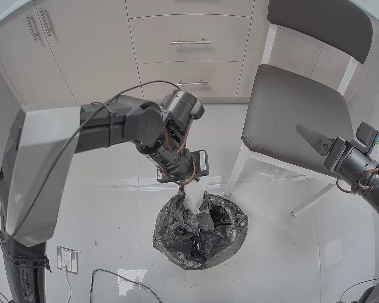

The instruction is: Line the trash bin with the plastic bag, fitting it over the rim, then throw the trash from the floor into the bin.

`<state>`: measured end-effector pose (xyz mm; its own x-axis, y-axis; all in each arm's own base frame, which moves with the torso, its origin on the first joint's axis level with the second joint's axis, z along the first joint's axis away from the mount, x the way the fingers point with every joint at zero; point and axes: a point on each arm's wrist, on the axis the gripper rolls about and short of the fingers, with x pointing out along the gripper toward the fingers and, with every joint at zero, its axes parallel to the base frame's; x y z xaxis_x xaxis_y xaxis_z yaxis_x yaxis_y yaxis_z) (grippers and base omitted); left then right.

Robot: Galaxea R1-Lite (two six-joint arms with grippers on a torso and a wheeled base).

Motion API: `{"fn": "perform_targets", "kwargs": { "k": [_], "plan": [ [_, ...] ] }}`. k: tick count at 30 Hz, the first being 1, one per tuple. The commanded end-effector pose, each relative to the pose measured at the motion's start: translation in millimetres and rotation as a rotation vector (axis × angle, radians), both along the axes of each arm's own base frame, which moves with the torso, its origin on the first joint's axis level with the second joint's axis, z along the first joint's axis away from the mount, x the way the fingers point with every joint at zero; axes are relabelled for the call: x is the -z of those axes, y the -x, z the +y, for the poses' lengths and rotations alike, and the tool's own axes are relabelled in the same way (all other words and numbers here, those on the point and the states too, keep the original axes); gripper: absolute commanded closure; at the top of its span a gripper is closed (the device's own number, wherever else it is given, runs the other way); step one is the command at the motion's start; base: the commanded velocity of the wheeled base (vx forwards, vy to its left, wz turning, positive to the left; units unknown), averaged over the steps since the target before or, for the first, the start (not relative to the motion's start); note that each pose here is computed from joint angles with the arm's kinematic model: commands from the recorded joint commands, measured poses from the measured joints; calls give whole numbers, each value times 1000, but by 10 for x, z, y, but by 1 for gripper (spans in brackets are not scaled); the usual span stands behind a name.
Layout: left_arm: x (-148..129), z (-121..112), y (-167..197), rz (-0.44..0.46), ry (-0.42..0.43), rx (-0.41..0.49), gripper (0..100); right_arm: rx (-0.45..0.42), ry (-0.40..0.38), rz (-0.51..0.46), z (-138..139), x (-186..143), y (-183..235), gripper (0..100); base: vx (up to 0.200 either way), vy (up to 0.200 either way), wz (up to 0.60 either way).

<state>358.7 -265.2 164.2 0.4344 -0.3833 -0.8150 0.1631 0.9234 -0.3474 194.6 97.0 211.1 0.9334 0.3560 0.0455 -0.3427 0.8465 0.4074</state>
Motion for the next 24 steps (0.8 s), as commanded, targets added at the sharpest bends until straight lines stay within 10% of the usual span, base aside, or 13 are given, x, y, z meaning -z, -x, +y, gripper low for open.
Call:
{"fn": "perform_targets", "kwargs": {
  "k": [1, 24],
  "plan": [
    [352, -75, -84, 68, -43, -10, 100, -1, -1, -3, -3, -7, 10, 0, 0, 0, 0],
    [918, -166, -158, 178, -115, -23, 100, -2, -2, -6, -4, -18, 19, 0, 0, 0, 0]
  ]
}}
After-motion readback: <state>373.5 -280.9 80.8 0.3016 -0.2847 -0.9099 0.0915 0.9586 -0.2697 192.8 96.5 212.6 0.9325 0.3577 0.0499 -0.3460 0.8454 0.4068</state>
